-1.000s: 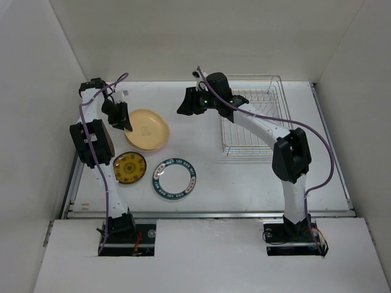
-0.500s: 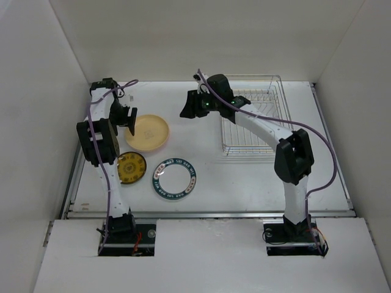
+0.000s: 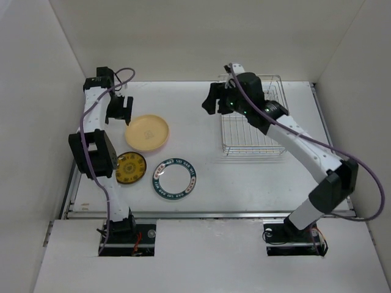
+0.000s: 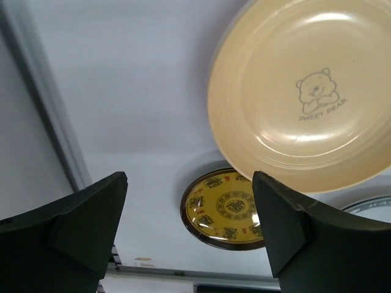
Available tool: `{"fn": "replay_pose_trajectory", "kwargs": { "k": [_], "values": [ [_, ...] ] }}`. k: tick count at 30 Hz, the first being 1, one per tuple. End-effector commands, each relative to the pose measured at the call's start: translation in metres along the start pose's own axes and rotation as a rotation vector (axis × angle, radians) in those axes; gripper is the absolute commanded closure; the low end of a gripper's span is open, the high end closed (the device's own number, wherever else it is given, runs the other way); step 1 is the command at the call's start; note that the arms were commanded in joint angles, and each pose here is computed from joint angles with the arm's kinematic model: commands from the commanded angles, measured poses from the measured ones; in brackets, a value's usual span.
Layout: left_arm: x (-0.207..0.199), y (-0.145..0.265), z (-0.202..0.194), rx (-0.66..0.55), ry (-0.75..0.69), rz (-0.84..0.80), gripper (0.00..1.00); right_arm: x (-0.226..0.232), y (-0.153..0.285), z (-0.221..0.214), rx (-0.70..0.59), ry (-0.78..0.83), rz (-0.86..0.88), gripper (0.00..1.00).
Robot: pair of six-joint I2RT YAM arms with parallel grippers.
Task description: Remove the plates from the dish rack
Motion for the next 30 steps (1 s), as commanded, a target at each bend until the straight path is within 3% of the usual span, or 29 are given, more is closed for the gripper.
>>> {"fn": "replay_pose_trajectory", "kwargs": {
  "k": [1, 6, 11, 17, 21, 30],
  "values": [
    [0.016, 0.062, 0.016, -0.243, 0.13, 0.191, 0.19, -0.045, 0.042, 0.005, -0.125, -0.028, -0.326, 0.23],
    [0.056, 0.116, 0.002, -0.387, 0.422, 0.538, 0.0, -0.105, 0.122, -0.012, -0.226, -0.15, -0.742, 0.04],
    [0.08, 0.151, -0.055, -0.377, 0.482, 0.751, 0.0, -0.132, 0.178, -0.042, -0.227, -0.135, -0.961, 0.0],
    [0.088, 0.157, -0.116, -0.311, 0.418, 0.956, 0.0, -0.121, 0.22, -0.045, -0.3, -0.207, -0.887, 0.0],
    [0.068, 0.135, -0.147, -0.284, 0.393, 0.851, 0.0, -0.11, 0.24, -0.05, -0.338, -0.276, -0.789, 0.0],
    [0.059, 0.139, -0.159, -0.28, 0.411, 0.809, 0.0, -0.103, 0.262, -0.062, -0.317, -0.288, -0.723, 0.0]
  ]
}}
Point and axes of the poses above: each gripper's point midway between its finger pads, its own y axis back along the fingers, its own x axis along the line the jaws close on, z = x × y, the point moved 5 cm from there along y, back along the fingers, and after that the axes turned 3 degrees about -y, right-handed, at the moved point
